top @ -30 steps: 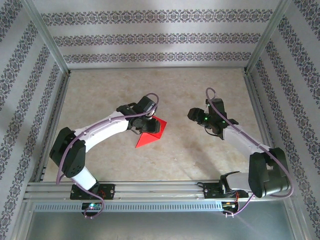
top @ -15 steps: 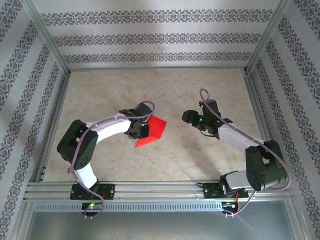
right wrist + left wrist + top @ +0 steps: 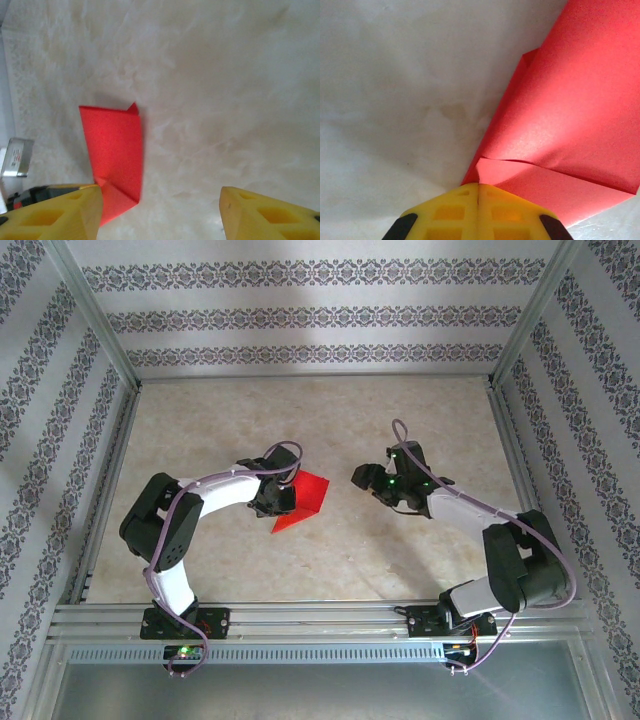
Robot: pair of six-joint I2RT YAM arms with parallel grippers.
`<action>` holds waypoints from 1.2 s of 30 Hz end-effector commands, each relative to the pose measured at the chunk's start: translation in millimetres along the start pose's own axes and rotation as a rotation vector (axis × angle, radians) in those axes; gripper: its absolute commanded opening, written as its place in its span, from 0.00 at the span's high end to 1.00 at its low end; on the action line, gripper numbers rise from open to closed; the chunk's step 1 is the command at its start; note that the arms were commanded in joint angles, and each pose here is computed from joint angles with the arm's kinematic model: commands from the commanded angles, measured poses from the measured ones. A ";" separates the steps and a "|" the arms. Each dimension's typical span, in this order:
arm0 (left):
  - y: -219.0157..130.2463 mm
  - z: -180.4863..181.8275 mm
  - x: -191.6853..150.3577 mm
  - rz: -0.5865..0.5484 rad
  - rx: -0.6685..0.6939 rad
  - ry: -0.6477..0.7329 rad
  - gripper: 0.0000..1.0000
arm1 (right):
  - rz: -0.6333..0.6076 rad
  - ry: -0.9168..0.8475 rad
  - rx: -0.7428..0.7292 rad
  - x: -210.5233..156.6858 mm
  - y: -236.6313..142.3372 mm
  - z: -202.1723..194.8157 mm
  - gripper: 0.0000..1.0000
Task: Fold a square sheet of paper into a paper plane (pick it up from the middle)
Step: Fold the wing for the fifth time at the center of the table.
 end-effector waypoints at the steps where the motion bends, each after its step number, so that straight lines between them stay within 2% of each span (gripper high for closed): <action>1: 12.3 16.1 -5.7 0.042 0.011 -0.100 0.98 | 0.077 0.078 0.057 -13.5 12.1 13.5 0.38; 4: 15.6 19.8 -8.0 0.072 -0.011 -0.150 0.98 | 0.115 0.113 0.055 -25.6 23.5 21.7 0.40; 8: 19.6 21.9 -11.8 0.108 -0.036 -0.201 0.98 | 0.155 0.169 0.013 -41.4 41.2 30.5 0.52; 14: 21.1 25.0 -13.3 0.126 -0.045 -0.234 0.98 | 0.180 0.205 -0.061 -58.1 69.1 39.5 0.60; 20: 20.7 26.7 -13.6 0.131 -0.030 -0.226 0.98 | 0.191 0.218 -0.107 -61.6 89.3 39.7 0.64; 36: 23.9 26.5 -12.7 0.147 -0.017 -0.212 0.98 | 0.218 0.168 -0.206 -62.4 103.1 35.1 0.65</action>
Point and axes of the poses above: each hand's point on the last joint's axis, 136 mm out from that joint toward the fingers, its own y axis out along the fingers, its own z axis along the line the jaws close on, x = y × z, the point moved 7 cm from there along -y, back along the fingers
